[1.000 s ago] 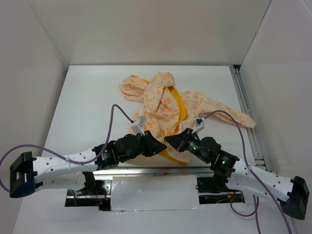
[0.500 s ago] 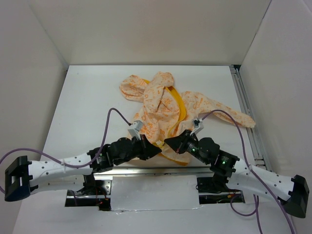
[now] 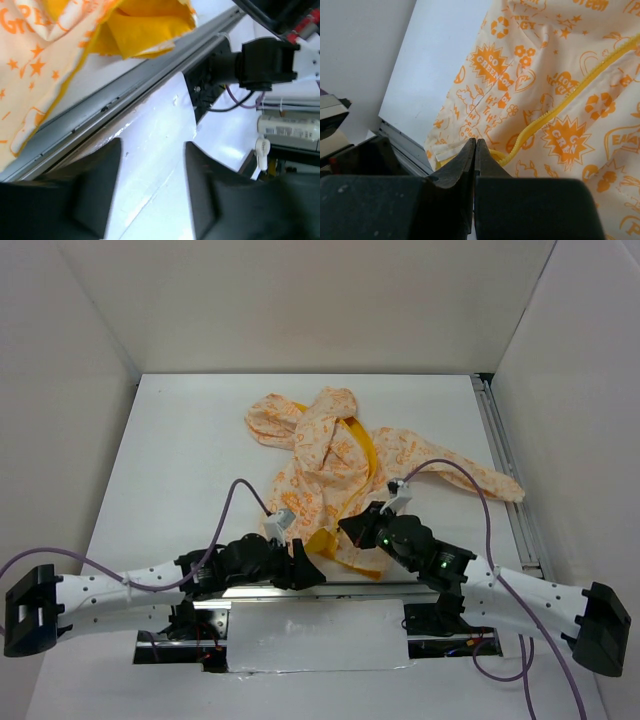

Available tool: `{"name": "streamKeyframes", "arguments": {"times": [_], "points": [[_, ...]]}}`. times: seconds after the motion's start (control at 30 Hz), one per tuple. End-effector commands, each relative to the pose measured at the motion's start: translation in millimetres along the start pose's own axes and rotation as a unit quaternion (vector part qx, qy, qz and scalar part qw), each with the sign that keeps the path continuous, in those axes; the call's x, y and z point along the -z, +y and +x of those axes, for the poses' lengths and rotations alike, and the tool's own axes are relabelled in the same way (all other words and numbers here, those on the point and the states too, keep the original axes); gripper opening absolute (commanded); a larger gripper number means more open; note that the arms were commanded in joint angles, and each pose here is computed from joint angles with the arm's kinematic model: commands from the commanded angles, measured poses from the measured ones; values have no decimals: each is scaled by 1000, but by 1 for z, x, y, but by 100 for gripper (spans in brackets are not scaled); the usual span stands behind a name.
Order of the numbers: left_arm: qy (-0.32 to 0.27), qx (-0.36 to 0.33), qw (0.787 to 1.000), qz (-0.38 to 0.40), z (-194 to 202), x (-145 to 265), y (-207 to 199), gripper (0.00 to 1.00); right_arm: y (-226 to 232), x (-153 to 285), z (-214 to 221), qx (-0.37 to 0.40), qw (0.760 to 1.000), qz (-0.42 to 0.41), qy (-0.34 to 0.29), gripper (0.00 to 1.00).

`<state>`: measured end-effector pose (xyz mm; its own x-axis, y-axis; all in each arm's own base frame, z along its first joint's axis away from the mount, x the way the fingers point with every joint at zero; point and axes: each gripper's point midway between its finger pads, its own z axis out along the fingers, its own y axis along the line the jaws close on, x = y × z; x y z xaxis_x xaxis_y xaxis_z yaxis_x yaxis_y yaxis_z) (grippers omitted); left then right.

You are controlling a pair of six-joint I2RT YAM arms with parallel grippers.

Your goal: Zip up the jacket

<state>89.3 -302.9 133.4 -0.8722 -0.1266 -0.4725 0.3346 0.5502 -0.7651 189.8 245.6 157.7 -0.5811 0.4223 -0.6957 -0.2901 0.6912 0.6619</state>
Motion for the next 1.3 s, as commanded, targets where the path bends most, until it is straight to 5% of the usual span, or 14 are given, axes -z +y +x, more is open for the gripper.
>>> {"name": "streamKeyframes", "arguments": {"times": [0.0,0.23,0.5,1.27], "points": [[3,21,1000,-5,-7,0,-14,69,22,3,-22,2,999,-40,-36,0],[-82,37,996,29,-44,1,-36,71,30,10,-15,-8,997,-69,-18,0],[-168,88,982,-19,-90,0,-45,71,38,12,-9,-9,996,-94,-2,0],[-172,184,966,-67,-90,-12,-31,57,45,15,-14,-41,993,-114,-17,0]]}}
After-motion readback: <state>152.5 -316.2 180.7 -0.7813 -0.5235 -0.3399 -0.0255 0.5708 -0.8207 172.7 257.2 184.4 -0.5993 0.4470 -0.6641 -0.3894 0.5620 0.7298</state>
